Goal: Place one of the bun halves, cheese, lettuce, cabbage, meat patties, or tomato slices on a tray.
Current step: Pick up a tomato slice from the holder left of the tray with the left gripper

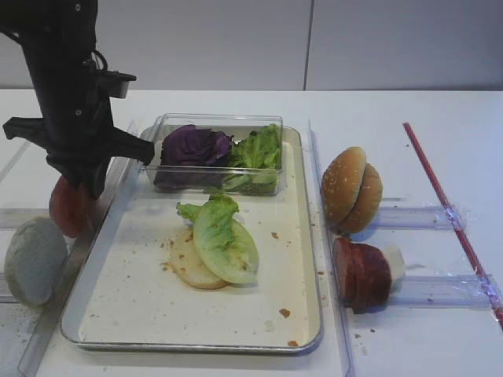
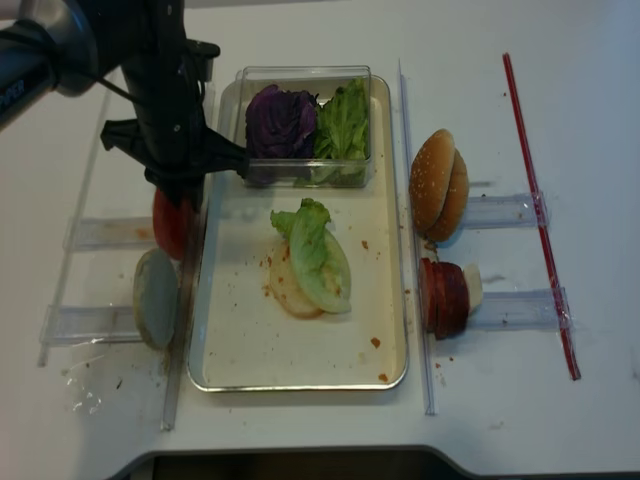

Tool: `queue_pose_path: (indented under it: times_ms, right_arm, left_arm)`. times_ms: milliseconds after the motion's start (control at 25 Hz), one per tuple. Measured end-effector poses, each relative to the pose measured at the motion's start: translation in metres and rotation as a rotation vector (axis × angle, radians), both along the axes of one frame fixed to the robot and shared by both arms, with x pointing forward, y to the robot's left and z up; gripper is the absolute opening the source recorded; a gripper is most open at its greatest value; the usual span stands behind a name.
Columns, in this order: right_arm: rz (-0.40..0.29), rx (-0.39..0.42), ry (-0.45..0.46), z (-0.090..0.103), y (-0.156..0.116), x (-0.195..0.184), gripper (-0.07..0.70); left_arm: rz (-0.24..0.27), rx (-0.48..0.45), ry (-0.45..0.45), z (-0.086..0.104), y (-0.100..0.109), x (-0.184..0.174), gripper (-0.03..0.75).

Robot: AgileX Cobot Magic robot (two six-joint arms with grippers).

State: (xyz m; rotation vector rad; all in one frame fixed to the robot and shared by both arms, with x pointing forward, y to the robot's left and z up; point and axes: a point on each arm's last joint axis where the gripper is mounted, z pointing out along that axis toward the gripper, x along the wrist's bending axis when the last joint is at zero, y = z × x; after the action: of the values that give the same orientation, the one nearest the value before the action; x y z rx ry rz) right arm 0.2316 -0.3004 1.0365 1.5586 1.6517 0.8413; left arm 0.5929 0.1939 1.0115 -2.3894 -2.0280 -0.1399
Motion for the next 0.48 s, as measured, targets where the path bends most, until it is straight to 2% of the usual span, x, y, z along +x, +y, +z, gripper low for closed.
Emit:
queue_pose_path:
  times_ms: [80, 480]
  right_arm:
    - [0.000, 0.000, 0.000, 0.000, 0.000, 0.000, 0.374]
    - [0.000, 0.000, 0.000, 0.000, 0.000, 0.000, 0.374]
  left_arm:
    - [0.000, 0.000, -0.005, 0.002, 0.000, 0.001, 0.058]
    - [0.000, -0.014, -0.043, 0.012, -0.002, 0.007, 0.055]
